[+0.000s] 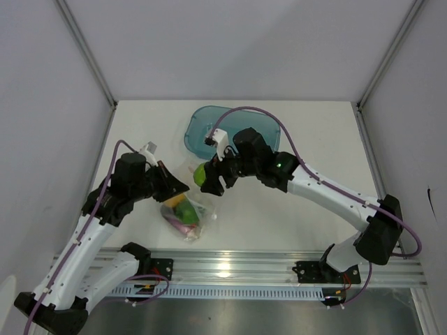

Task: Place the food in the zip-top bag and seal the zipper
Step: Place the fake vegetable in the zipper food storage bag.

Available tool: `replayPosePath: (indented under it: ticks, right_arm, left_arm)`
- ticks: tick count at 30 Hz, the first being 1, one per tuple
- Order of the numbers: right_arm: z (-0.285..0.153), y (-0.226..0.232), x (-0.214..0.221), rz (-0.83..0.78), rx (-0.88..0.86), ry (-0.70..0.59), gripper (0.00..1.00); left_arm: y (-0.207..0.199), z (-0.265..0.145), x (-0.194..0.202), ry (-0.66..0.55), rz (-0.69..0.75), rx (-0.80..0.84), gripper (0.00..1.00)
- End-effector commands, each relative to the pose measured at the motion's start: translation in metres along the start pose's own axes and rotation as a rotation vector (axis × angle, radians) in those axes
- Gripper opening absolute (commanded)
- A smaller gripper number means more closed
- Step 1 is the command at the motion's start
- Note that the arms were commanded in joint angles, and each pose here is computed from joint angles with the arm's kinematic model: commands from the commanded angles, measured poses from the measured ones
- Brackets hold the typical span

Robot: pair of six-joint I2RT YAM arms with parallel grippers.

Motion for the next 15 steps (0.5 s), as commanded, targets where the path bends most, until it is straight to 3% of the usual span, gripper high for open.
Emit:
replayPosePath:
  ticks: [1,3,5,7,8,9,15]
  right_arm:
    - [0.014,0.003,0.002,0.005,-0.005,0.011,0.29]
    - [0.020,0.000,0.005,0.009,0.007,0.024,0.48]
    - [0.023,-0.002,0.007,0.015,0.009,0.034,0.53]
    - [0.027,-0.002,0.008,0.016,0.003,0.038,0.66]
    - [0.027,-0.003,0.007,0.019,0.004,0.034,0.88]
    - [0.029,-0.003,0.005,0.021,0.009,0.025,0.99]
    - [0.027,-0.006,-0.008,0.030,0.061,-0.013,0.99]
  left_arm:
    - [-0.006,-0.007,-0.003,-0.022,0.025,0.029,0.01]
    - [-0.008,-0.009,-0.005,-0.029,0.029,0.032,0.01]
    - [-0.009,-0.011,-0.006,-0.033,0.032,0.032,0.01]
    - [-0.010,-0.011,-0.008,-0.031,0.033,0.037,0.01]
    - [-0.011,-0.011,-0.008,-0.030,0.033,0.038,0.01]
    - [-0.010,-0.011,-0.008,-0.030,0.033,0.036,0.01]
    - [-0.009,-0.010,-0.007,-0.026,0.035,0.029,0.01]
Point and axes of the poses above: each gripper's point midway between its finger pads, its own z axis out along the fingers, its own y axis along the line the jaws close on, x = y × z, the point moved 4 cm from there along -z, back along the fingers, and after that the axes turned 15 degrees about z, right-handed, at the moved point
